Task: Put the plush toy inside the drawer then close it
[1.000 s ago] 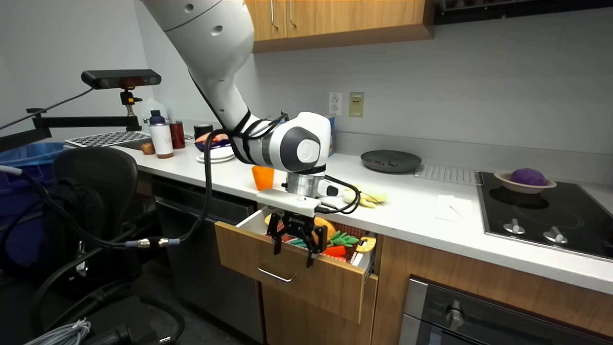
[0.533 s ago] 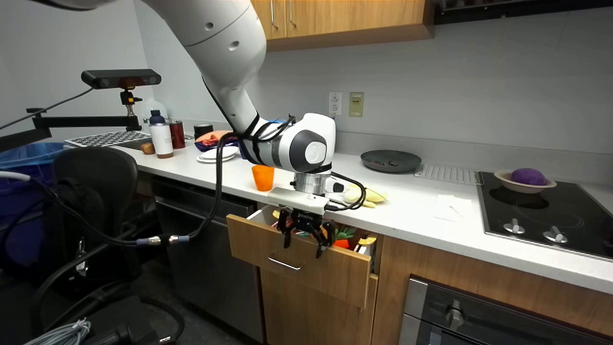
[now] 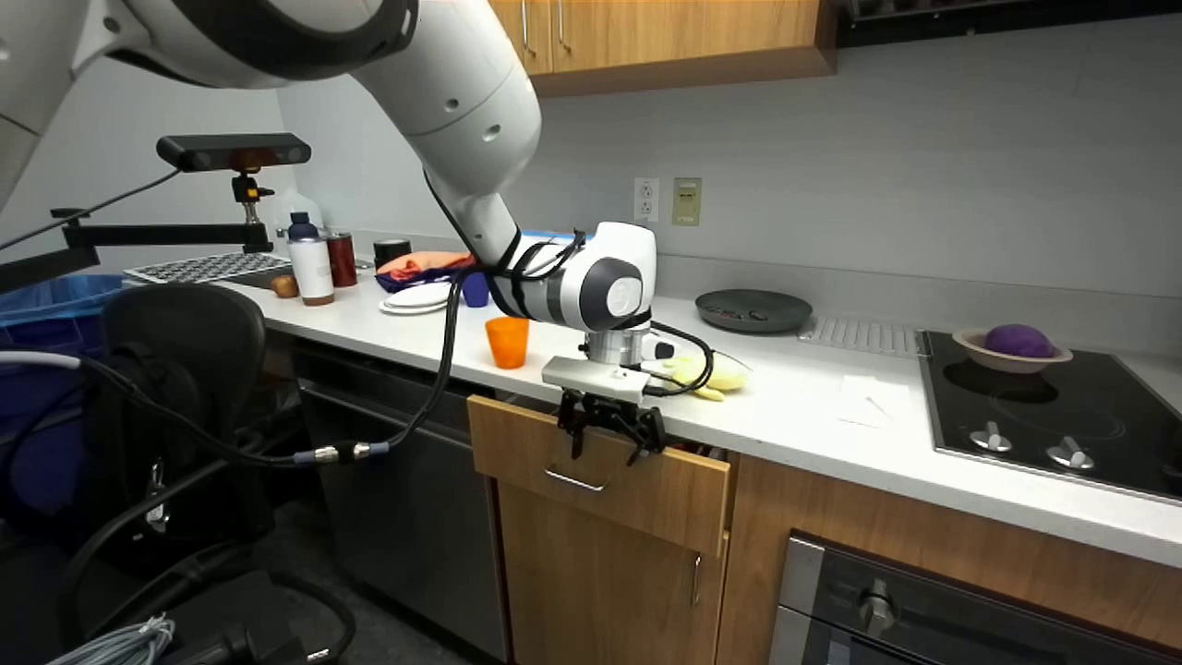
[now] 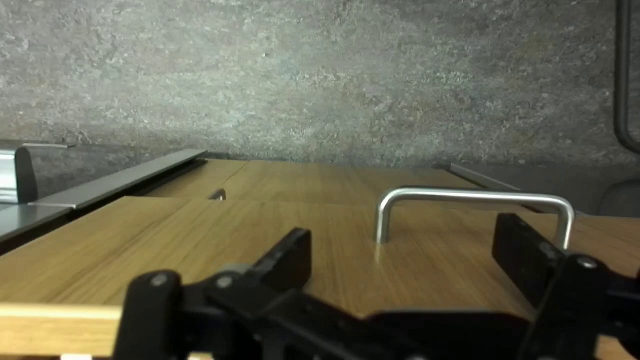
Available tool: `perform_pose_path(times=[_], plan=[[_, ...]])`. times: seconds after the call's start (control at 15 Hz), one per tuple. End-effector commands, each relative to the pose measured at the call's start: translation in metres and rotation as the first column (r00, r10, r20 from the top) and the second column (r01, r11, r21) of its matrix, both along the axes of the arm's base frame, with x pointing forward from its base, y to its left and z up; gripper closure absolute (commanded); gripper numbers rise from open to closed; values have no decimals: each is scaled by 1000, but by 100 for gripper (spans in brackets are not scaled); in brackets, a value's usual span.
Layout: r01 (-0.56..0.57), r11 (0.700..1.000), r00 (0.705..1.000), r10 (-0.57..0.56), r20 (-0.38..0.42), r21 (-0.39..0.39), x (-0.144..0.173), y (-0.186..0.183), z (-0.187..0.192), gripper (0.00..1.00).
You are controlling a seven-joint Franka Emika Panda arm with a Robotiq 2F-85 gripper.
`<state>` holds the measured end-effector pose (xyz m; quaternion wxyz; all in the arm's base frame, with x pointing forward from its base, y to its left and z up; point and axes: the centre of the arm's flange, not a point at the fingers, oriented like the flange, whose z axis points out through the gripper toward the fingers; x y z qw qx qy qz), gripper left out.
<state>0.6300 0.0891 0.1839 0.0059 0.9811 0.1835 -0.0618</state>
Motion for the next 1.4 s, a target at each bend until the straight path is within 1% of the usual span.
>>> perform_pose_path(times=[0.0,0.2,0.27,0.4,0.6,0.73,0.93,1.13,1.33], plan=[[-18,1000,995,16,98,20,28,32,6,0],[-4,1000,995,2,104,19,10,37,16,0],[-1,1000,995,-1,98,19,1,15,19,0],[10,1000,995,-11,100,6,-17,5,30,0],[40,999,993,-37,114,-27,-57,-1,52,0],[50,998,991,-45,126,-37,-87,-6,70,0],[59,998,982,-52,179,-37,-127,-8,97,0],[77,997,968,-71,242,-17,-161,-11,121,0],[99,995,953,-96,287,6,-195,-15,137,0]])
